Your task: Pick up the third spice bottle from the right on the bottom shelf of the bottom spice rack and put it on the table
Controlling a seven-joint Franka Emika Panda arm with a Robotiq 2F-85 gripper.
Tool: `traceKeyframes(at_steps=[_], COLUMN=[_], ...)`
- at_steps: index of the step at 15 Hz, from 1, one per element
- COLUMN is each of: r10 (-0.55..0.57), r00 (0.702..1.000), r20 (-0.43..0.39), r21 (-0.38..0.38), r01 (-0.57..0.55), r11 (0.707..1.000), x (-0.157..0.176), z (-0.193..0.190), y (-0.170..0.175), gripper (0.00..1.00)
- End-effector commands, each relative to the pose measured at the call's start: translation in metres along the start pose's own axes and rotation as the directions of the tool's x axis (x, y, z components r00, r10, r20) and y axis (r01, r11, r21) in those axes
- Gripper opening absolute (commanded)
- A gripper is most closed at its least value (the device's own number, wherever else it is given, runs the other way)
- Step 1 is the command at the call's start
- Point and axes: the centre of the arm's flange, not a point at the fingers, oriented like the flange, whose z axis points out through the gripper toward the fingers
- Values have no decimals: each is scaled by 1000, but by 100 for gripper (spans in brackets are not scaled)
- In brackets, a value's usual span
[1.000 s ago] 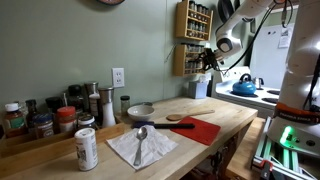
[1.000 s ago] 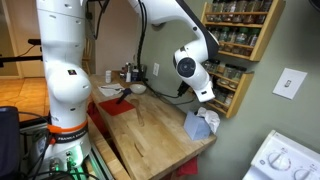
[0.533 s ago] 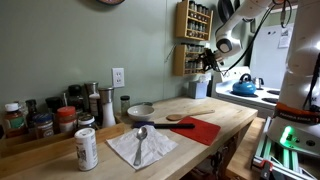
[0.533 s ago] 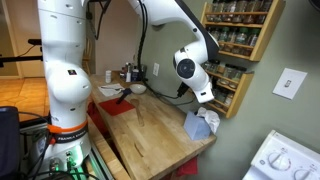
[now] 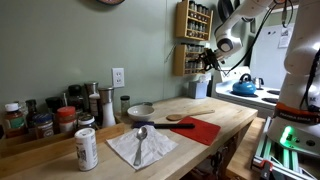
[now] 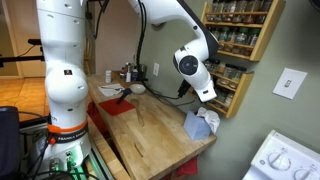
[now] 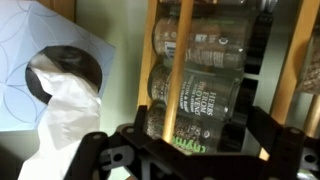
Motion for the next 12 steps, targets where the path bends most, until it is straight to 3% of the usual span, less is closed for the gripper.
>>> traceKeyframes(at_steps=[1, 12], r10=[-17, -27], r00=[1000, 998], r20=[9, 50], r21=[-94, -201], r01=[18, 37], r11=[995, 979], x=[0, 4], z=[-9, -23], y=[10, -2], gripper=[100, 100])
